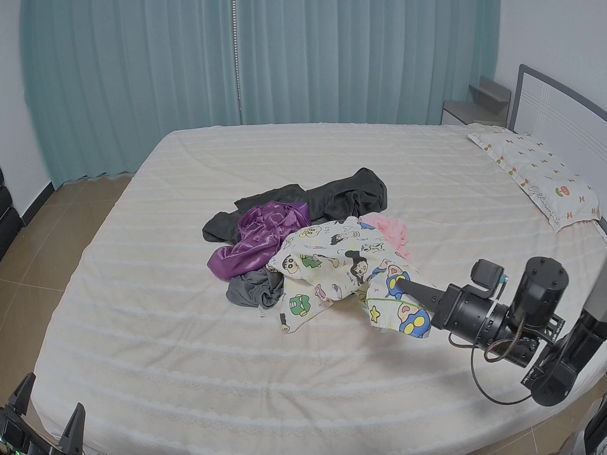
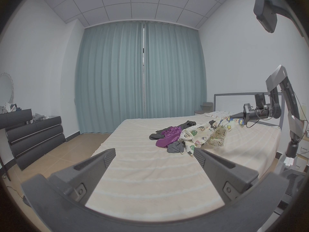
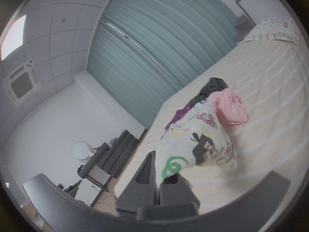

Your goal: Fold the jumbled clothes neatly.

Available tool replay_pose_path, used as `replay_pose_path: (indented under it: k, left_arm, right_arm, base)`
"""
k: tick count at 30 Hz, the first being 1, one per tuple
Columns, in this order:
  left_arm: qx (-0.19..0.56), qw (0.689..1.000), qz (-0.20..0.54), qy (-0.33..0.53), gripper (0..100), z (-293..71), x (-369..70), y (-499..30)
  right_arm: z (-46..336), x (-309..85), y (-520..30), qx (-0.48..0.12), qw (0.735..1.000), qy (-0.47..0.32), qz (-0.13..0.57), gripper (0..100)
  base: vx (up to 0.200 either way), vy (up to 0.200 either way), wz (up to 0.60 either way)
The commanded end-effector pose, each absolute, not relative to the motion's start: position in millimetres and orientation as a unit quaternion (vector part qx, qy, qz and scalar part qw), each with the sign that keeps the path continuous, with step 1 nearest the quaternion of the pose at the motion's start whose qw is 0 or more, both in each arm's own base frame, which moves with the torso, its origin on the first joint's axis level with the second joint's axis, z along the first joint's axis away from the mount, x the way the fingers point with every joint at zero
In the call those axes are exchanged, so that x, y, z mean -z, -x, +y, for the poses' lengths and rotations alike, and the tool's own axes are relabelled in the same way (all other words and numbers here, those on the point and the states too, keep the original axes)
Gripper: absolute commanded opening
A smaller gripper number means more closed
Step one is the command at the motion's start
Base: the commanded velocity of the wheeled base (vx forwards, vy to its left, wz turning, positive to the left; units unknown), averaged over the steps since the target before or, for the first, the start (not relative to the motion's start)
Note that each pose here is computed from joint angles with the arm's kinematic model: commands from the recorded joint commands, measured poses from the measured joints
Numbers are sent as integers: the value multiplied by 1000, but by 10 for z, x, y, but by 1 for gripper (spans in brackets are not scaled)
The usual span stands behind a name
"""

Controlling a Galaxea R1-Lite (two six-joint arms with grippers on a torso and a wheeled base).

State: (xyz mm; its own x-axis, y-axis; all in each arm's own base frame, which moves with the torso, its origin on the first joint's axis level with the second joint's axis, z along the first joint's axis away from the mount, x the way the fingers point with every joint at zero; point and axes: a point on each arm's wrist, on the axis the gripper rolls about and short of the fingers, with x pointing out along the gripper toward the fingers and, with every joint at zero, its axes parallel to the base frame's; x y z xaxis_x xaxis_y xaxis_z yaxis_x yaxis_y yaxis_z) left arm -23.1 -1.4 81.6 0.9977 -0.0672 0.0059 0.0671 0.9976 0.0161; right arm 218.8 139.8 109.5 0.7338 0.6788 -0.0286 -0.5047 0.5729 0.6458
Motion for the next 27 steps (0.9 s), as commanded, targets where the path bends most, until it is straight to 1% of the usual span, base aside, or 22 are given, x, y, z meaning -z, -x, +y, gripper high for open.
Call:
replay_pose_path:
  k: [1, 2, 4, 5, 6, 7, 8, 10, 11, 12, 13, 14, 15, 16, 17, 18, 19, 21, 22, 23, 24, 27]
  left_arm:
    - [48, 994, -61, 73, 100, -15, -1622, 283]
    - [74, 992, -47, 95, 100, -25, -1789, 193]
    - [176, 981, 6, 79, 100, -64, -1812, 28]
    - [184, 980, 9, 78, 100, -68, -1812, 18]
    - [280, 954, 77, 75, 100, -118, -1720, -144]
    - [318, 938, 115, 81, 100, -147, -1665, -247]
    - [335, 926, 149, 86, 100, -172, -1633, -360]
    - [353, 909, 211, 76, 100, -231, -1578, -623]
    - [359, 904, 221, 68, 100, -251, -1560, -680]
    - [386, 885, 258, 32, 100, -339, -1471, -883]
    - [399, 875, 273, 16, 100, -392, -1421, -986]
    - [399, 875, 273, 16, 100, -392, -1421, -986]
    - [425, 856, 293, -9, 100, -512, -1311, -1189]
    - [438, 847, 299, -16, 100, -580, -1256, -1269]
    - [438, 847, 299, -16, 100, -580, -1256, -1269]
    - [454, 836, 308, -26, 100, -702, -1171, -1397]
    - [454, 836, 308, -26, 100, -702, -1171, -1397]
    - [456, 831, 315, -48, 100, -927, -1014, -1598]
    - [456, 831, 315, -48, 100, -927, -1014, -1598]
    - [457, 828, 320, -64, 100, -1078, -872, -1694]
    - [457, 828, 320, -66, 100, -1089, -862, -1701]
    - [440, 840, 307, -80, 100, -1292, -649, -1879]
  right_arm:
    - [1406, -1532, -1934, -399, 855, -325, 62, 0]
    - [1419, -1614, -1951, -408, 852, -326, 44, 0]
    - [1439, -1799, -1977, -421, 844, -332, 6, 0]
    - [1439, -1809, -1978, -422, 843, -332, 4, 0]
    - [1458, -1899, -1997, -429, 839, -335, -14, 0]
    - [1474, -1926, -2007, -432, 837, -335, -19, 0]
    - [1491, -1943, -2005, -436, 835, -336, -21, 0]
    - [1524, -1963, -2004, -441, 831, -337, -24, 0]
    - [1529, -1973, -2011, -442, 831, -337, -26, 0]
    - [1540, -2023, -2018, -447, 827, -338, -35, 0]
    - [1547, -2048, -2026, -450, 826, -338, -40, 0]
    - [1547, -2048, -2026, -450, 826, -338, -40, 0]
    - [1569, -2099, -2049, -453, 824, -338, -43, 0]
    - [1577, -2143, -2066, -454, 823, -339, -48, 0]
    - [1577, -2143, -2066, -454, 823, -339, -48, 0]
    - [1577, -2227, -2087, -453, 822, -341, -58, 0]
    - [1577, -2227, -2087, -453, 822, -341, -58, 0]
    - [1588, -2216, -2082, -453, 823, -340, -51, 0]
    - [1588, -2216, -2082, -453, 823, -340, -51, 0]
    - [1606, -2194, -2065, -456, 821, -339, -45, 0]
    - [1606, -2194, -2065, -456, 821, -339, -45, 0]
    - [1615, -2182, -2071, -456, 822, -339, -42, 0]
  base:
    - [0, 0, 0]
    - [0, 0, 0]
    - [0, 0, 0]
    - [0, 0, 0]
    - [0, 0, 0]
    - [0, 0, 0]
    - [0, 0, 0]
    - [0, 0, 0]
    - [0, 0, 0]
    - [0, 0, 0]
    - [0, 0, 0]
    - [0, 0, 0]
    - [0, 0, 0]
    - [0, 0, 0]
    - [0, 0, 0]
    - [0, 0, 0]
    - [0, 0, 0]
    - [0, 0, 0]
    - [0, 0, 0]
    - [0, 0, 0]
    - [0, 0, 0]
    - [0, 0, 0]
